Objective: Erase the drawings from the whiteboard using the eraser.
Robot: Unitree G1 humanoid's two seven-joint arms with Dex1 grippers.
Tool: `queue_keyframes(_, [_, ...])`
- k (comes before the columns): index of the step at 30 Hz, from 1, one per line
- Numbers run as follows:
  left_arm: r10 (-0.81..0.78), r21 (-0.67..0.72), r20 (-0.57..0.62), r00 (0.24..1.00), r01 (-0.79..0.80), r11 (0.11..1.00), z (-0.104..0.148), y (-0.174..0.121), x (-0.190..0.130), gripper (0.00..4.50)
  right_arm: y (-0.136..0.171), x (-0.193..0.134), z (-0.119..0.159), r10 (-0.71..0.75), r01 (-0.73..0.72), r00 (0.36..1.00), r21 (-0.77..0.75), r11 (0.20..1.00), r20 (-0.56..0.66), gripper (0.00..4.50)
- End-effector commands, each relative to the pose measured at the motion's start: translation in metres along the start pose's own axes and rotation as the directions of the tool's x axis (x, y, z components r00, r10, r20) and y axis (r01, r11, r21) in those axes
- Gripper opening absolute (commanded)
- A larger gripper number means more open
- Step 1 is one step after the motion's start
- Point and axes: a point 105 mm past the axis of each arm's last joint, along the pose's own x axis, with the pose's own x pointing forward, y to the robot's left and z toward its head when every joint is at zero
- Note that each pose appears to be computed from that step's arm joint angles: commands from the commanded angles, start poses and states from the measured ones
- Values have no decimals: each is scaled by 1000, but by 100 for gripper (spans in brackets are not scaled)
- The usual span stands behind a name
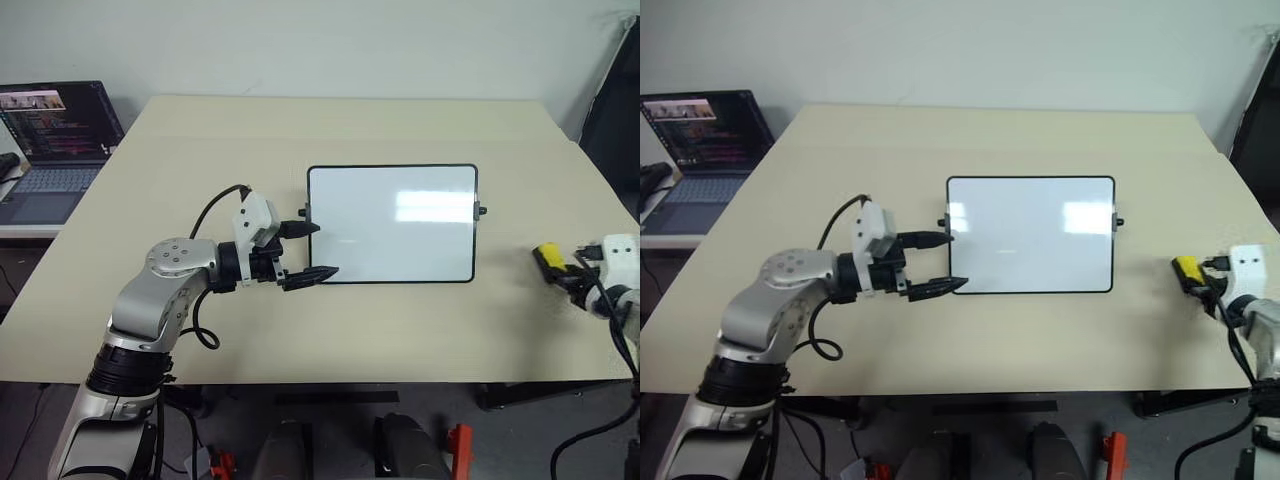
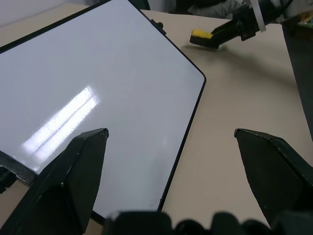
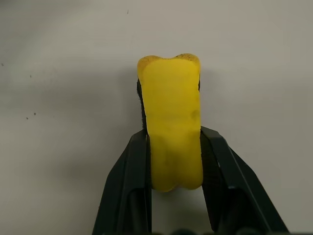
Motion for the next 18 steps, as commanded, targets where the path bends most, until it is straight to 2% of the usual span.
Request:
queue_keyframes(1, [3, 59, 30, 1000, -5, 998, 14, -2, -3, 450, -8, 2, 11, -44, 44, 999, -22, 999, 23, 97])
queue_keyframes(17, [48, 44, 13, 999, -49, 998, 7, 0, -14, 450, -17, 11, 10, -75, 75, 997, -16, 997, -33, 97])
queue_keyframes(18, [49, 44, 13, 999, -50, 998, 7, 1, -14, 450, -18, 11, 11, -83, 82, 996, -15, 997, -33, 132])
